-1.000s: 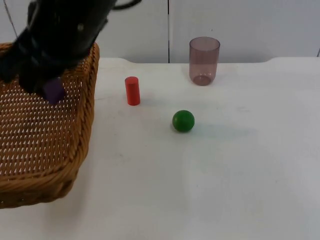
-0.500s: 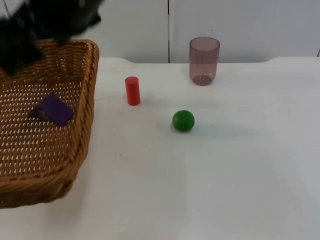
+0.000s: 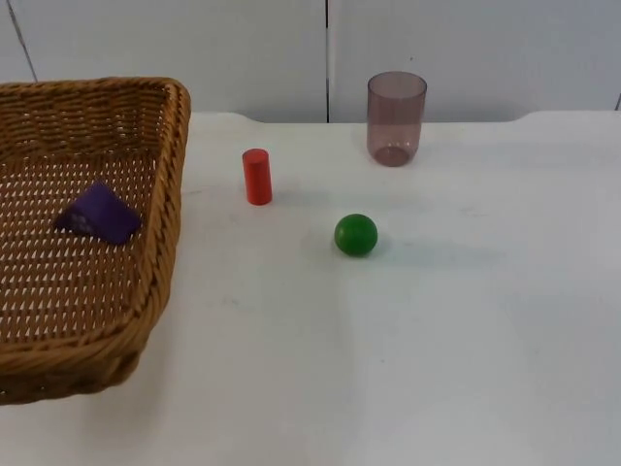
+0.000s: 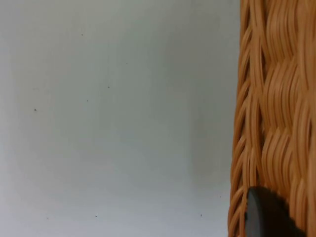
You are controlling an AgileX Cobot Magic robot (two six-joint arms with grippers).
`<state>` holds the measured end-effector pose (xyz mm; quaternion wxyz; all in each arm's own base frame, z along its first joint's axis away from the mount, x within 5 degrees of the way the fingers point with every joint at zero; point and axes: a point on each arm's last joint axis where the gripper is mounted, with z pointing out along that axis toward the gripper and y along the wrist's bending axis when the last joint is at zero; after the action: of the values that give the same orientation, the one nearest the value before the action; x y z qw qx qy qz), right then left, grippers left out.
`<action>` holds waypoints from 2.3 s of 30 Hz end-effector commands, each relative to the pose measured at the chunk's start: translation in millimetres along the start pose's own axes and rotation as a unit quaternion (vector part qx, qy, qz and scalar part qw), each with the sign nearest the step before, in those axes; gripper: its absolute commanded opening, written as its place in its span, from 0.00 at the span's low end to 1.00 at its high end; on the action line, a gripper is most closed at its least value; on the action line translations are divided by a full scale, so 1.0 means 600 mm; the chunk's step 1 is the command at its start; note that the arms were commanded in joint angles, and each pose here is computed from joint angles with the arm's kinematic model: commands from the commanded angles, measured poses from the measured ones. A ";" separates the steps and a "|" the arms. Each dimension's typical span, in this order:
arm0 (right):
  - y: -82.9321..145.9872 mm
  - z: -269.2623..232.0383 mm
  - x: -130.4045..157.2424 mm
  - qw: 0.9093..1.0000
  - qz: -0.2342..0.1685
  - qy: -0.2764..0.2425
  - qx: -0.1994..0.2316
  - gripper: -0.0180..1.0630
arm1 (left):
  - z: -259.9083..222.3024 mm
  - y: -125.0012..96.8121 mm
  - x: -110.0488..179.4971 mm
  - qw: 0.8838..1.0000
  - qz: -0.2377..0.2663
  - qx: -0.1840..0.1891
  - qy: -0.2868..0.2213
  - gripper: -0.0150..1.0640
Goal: Pick up the basket with the left hand and place the triangular block into the basket with the right hand.
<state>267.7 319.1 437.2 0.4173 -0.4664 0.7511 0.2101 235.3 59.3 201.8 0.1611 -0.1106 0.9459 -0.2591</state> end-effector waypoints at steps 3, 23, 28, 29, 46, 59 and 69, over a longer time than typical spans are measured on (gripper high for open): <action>0.000 -0.044 0.045 1.000 0.010 -0.002 0.021 0.77 | -0.005 -0.004 0.000 1.000 -0.005 0.007 -0.007 0.01; 0.068 -0.293 0.209 0.983 0.042 -0.165 0.068 0.77 | 0.087 -0.066 -0.010 0.999 0.030 -0.019 -0.008 0.01; 0.078 -0.341 0.225 0.982 0.026 -0.172 0.075 0.77 | 0.128 -0.033 0.007 0.999 0.027 -0.039 0.002 0.01; 0.080 -0.346 0.227 0.982 0.026 -0.171 0.075 0.77 | 0.137 -0.026 0.012 0.999 0.020 -0.040 0.002 0.01; 0.083 -0.353 0.233 0.984 0.028 -0.160 0.070 0.77 | 0.201 0.022 0.023 0.997 0.010 -0.068 0.020 0.46; 0.082 -0.357 0.234 0.984 0.019 -0.161 0.079 0.77 | 0.094 -0.018 -0.014 0.978 0.114 -0.120 -0.124 0.96; 0.081 -0.358 0.232 0.982 0.017 -0.169 0.082 0.77 | -0.087 -0.130 0.022 0.918 0.213 -0.086 -0.324 0.96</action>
<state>102.1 119.5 438.3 0.5612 -0.3807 0.6971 0.2327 223.7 17.2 269.3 0.4807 -0.0139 0.8727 -0.0843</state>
